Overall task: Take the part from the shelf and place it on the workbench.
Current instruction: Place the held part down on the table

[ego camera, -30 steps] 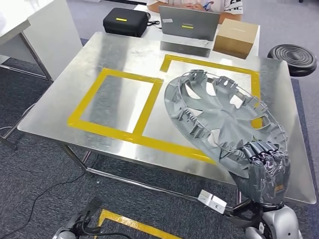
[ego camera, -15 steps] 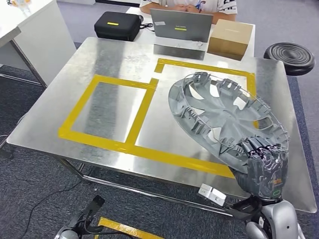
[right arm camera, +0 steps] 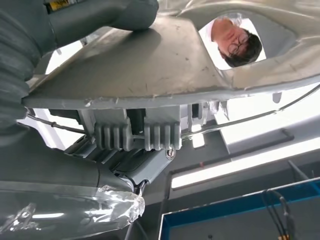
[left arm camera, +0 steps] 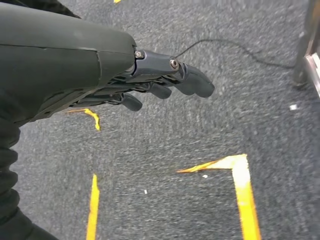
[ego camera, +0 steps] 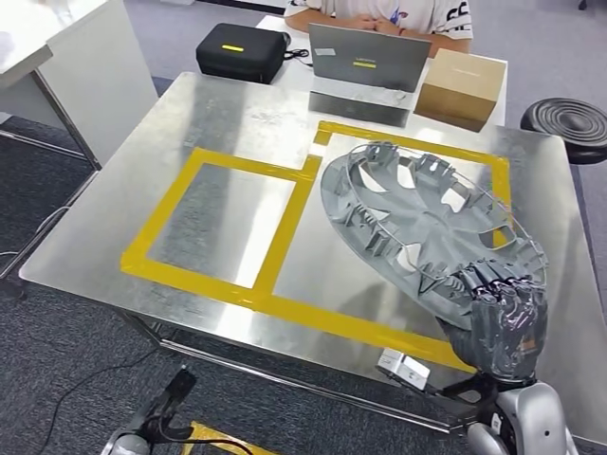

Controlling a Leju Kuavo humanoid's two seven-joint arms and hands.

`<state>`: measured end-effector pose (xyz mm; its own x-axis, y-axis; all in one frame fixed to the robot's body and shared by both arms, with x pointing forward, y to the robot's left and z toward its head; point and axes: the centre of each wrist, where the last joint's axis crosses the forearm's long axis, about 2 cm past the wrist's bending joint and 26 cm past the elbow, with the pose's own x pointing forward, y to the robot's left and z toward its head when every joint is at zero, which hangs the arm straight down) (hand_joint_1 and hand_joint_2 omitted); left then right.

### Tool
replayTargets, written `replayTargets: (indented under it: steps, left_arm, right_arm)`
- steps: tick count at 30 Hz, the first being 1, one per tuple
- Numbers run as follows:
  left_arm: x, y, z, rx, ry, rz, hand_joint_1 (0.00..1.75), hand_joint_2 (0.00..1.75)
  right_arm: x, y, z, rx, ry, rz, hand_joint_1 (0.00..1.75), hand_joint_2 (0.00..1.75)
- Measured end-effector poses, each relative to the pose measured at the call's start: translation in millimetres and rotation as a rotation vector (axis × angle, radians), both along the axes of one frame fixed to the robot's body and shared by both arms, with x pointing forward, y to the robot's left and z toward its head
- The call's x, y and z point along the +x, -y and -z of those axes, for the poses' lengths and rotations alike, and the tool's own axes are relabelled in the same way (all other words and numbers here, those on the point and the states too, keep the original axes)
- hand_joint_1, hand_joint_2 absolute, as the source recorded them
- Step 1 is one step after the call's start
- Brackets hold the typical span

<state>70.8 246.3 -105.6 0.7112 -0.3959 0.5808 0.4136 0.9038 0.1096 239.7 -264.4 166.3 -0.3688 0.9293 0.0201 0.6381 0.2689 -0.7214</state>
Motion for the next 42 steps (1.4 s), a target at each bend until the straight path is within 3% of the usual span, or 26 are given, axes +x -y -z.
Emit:
replayTargets:
  steps: [22,26,35,42]
  left_arm:
    - [7.6,2,-1.4,-0.048,0.006,0.032,0.0,1.75]
    - [8.0,4,-1.6,-0.049,0.006,0.04,0.0,0.0]
    - [15.4,8,-3.4,-0.042,0.002,0.058,0.0,0.0]
    - [24.1,11,-5.5,-0.044,0.017,0.068,0.0,0.0]
  right_arm:
    - [46,4,-1,-0.103,-0.072,0.065,1.75,1.75]
    - [56,4,3,-0.144,-0.106,0.083,1.75,1.75]
    - [88,4,16,-0.282,-0.218,0.165,1.75,1.75]
    - [107,10,42,-0.377,-0.359,0.237,1.75,1.75]
